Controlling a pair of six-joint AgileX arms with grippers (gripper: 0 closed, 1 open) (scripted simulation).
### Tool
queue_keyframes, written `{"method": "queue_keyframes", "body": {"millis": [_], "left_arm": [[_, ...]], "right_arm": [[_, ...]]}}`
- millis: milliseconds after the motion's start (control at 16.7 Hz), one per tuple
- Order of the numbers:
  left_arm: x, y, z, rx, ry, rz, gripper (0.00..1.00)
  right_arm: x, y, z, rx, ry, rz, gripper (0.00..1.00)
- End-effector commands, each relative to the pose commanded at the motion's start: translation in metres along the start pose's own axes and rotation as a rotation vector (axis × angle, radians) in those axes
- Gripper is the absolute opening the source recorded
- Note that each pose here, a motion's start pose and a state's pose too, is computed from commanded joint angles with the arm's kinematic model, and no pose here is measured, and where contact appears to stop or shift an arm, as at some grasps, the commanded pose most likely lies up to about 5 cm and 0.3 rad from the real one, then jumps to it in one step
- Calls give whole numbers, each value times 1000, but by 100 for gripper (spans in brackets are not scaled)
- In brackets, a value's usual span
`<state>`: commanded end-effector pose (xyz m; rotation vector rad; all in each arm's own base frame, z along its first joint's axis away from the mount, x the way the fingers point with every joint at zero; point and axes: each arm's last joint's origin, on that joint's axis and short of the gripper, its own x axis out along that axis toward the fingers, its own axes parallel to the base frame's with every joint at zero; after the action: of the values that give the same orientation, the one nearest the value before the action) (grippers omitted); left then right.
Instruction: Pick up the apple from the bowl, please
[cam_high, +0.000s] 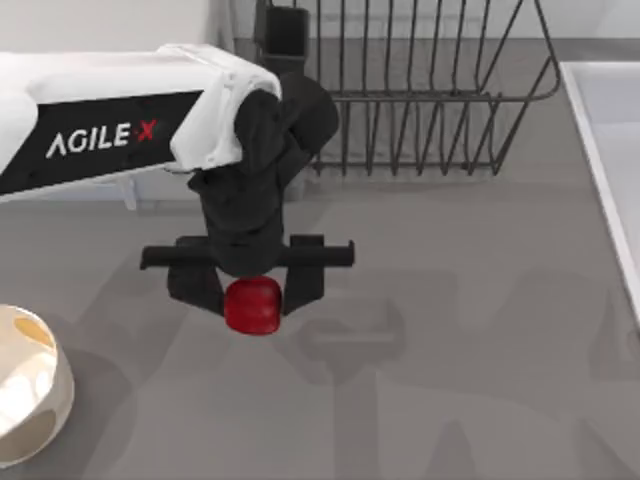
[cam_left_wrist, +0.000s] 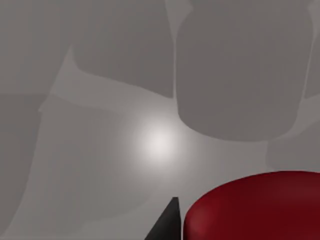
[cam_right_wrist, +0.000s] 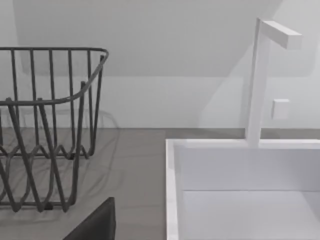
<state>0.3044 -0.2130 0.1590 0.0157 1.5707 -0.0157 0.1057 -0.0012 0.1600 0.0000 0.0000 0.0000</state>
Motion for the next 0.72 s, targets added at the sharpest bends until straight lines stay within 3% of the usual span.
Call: {"method": "queue_keyframes", "body": {"millis": [660,720], "left_arm": [[0,0,0,0,0,0,98],[0,0,0,0,0,0,100]], "right_arm": [[0,0,0,0,0,0,100],[0,0,0,0,0,0,100]]}}
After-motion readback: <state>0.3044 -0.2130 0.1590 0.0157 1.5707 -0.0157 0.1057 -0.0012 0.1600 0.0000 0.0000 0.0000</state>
